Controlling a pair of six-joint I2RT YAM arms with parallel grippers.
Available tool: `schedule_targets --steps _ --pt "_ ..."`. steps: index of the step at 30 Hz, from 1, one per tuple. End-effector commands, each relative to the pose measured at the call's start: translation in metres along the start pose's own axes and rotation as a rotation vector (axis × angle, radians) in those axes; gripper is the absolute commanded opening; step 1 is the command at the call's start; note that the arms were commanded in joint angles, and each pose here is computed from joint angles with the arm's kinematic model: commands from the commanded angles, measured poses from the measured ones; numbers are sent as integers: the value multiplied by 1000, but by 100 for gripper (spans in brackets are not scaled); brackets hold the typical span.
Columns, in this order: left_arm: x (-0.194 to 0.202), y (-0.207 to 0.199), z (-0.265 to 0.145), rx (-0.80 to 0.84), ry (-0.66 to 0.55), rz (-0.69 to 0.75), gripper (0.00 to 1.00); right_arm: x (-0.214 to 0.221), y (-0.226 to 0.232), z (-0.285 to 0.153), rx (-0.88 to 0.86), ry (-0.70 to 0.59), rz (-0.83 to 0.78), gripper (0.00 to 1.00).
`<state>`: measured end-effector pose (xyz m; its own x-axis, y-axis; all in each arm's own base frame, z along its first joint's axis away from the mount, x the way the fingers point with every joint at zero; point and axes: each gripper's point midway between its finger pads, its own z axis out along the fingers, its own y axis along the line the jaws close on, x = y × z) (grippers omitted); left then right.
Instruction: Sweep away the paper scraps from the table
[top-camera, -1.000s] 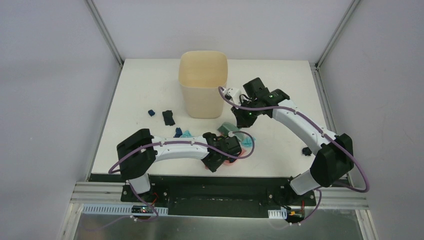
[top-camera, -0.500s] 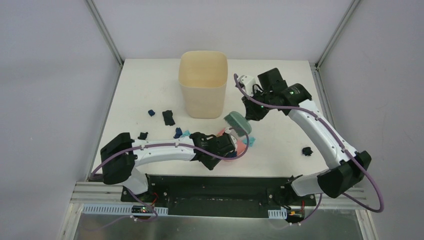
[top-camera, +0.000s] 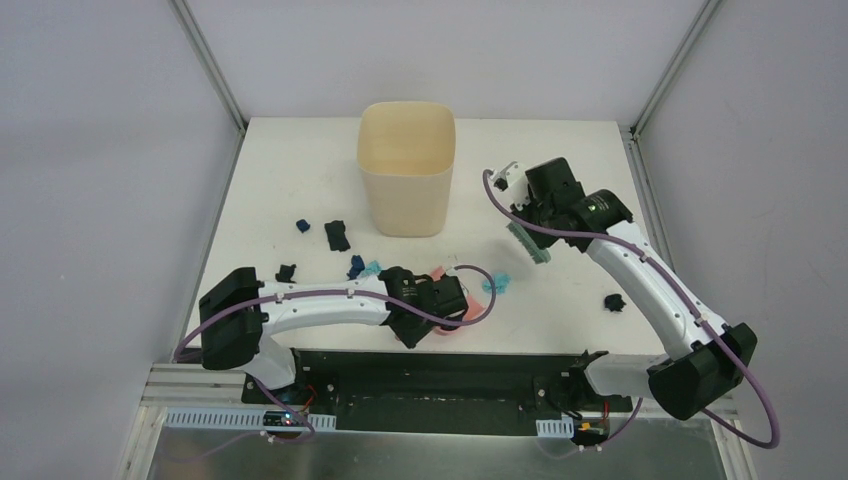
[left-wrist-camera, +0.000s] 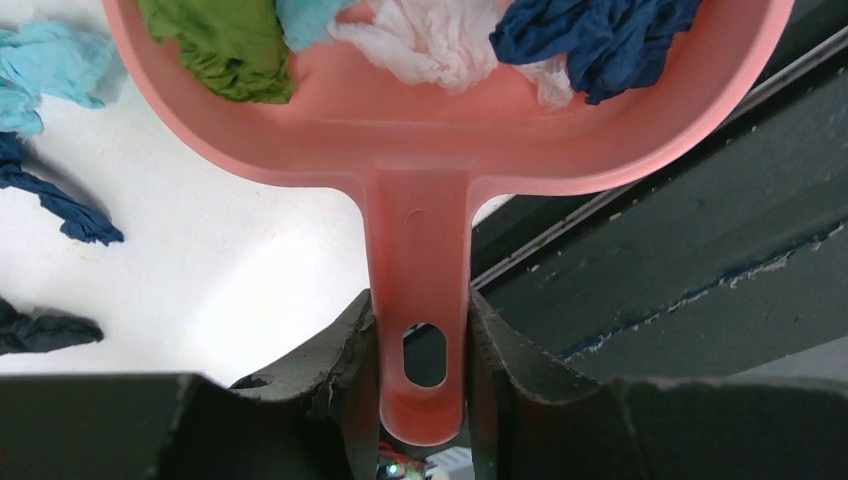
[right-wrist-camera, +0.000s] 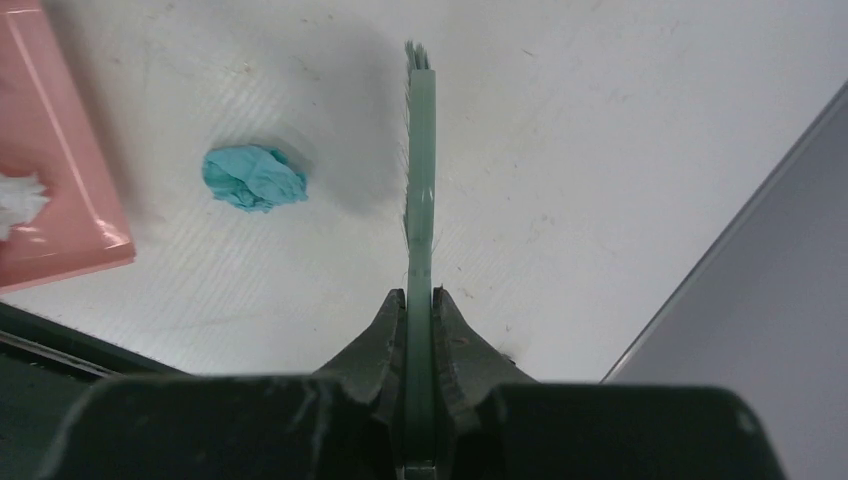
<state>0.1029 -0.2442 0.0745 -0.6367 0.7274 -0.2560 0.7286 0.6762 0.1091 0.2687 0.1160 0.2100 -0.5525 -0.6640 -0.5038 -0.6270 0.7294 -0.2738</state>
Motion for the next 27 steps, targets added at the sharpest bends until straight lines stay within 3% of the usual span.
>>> schedule_targets --steps 1,9,19,27 --pt "9 -5 -13 -23 91 37 6 -4 -34 -5 200 -43 80 0" --pt "7 -19 -12 23 153 70 6 5 -32 10 196 18 147 0" --pt "-7 -39 19 60 185 110 6 17 49 42 -206 141 170 0" --pt "-17 -38 29 40 188 132 6 -8 107 7 -605 87 251 0"
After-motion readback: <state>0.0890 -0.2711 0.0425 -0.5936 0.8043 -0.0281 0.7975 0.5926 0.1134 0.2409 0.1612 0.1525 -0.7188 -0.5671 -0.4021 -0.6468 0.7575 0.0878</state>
